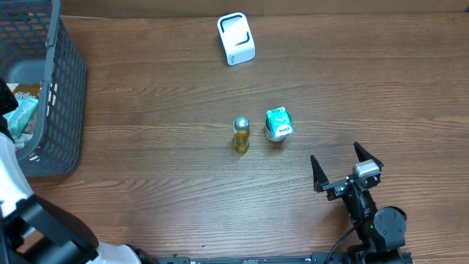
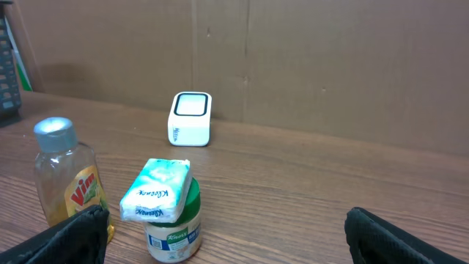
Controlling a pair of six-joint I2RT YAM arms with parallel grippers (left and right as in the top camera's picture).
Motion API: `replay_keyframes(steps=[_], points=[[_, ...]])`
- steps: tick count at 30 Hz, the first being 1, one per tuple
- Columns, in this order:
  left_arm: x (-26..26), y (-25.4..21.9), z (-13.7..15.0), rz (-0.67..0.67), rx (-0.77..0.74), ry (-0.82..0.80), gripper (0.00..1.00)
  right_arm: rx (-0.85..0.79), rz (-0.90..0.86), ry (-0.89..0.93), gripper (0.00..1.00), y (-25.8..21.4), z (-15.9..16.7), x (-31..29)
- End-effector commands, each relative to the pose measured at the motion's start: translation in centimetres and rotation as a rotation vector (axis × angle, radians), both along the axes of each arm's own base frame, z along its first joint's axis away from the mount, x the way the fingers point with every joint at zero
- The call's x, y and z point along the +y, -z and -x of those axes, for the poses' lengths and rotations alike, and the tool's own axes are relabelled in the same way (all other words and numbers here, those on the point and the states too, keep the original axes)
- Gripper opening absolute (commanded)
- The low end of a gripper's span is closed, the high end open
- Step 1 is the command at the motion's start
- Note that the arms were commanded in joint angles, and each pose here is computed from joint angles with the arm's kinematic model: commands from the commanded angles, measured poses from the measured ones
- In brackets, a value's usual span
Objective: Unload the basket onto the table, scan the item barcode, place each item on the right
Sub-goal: 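Move the left gripper back into the basket toward the PanTree bag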
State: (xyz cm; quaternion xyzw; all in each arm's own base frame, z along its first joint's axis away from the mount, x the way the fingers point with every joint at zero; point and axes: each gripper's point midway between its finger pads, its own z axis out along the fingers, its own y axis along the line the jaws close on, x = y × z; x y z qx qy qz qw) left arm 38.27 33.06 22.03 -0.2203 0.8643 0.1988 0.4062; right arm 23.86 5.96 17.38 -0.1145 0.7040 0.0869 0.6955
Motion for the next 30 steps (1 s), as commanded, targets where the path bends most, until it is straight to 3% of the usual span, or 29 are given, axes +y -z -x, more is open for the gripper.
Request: replay_keyframes(steps=[1, 4, 7, 8, 11, 14, 19, 23, 30], points=[[1.1, -1.1, -1.8, 0.042, 0.011, 0.026, 0.67, -0.002, 0.002, 0.010, 1.00, 0.2, -0.1, -0.1], [1.9, -3.4, -2.8, 0.086, 0.031, 0.010, 0.67, -0.002, 0.002, 0.010, 1.00, 0.2, -0.1, -0.1], [2.5, -3.2, -2.9, 0.174, 0.157, -0.012, 0.66, -0.002, 0.002, 0.010, 1.00, 0.2, -0.1, -0.1], [2.4, -3.0, -2.9, 0.189, 0.165, -0.012, 1.00, -0.002, 0.002, 0.010, 1.00, 0.2, -0.1, -0.1], [2.2, -3.0, -2.5, 0.202, 0.171, -0.025, 1.00, -0.002, 0.002, 0.010, 1.00, 0.2, -0.1, -0.1], [1.2, -1.6, -1.7, 0.197, 0.268, 0.052, 1.00, -0.002, 0.002, 0.010, 1.00, 0.2, -0.1, -0.1], [0.6, 3.6, -1.1, 0.179, 0.421, 0.172, 1.00, -0.002, 0.002, 0.010, 1.00, 0.2, -0.1, -0.1], [1.3, 8.9, 0.6, 0.142, 0.558, 0.176, 1.00, -0.002, 0.002, 0.010, 1.00, 0.2, -0.1, -0.1], [-0.2, 11.5, -1.0, 0.048, 0.636, 0.355, 1.00, -0.002, 0.002, 0.010, 1.00, 0.2, -0.1, -0.1]])
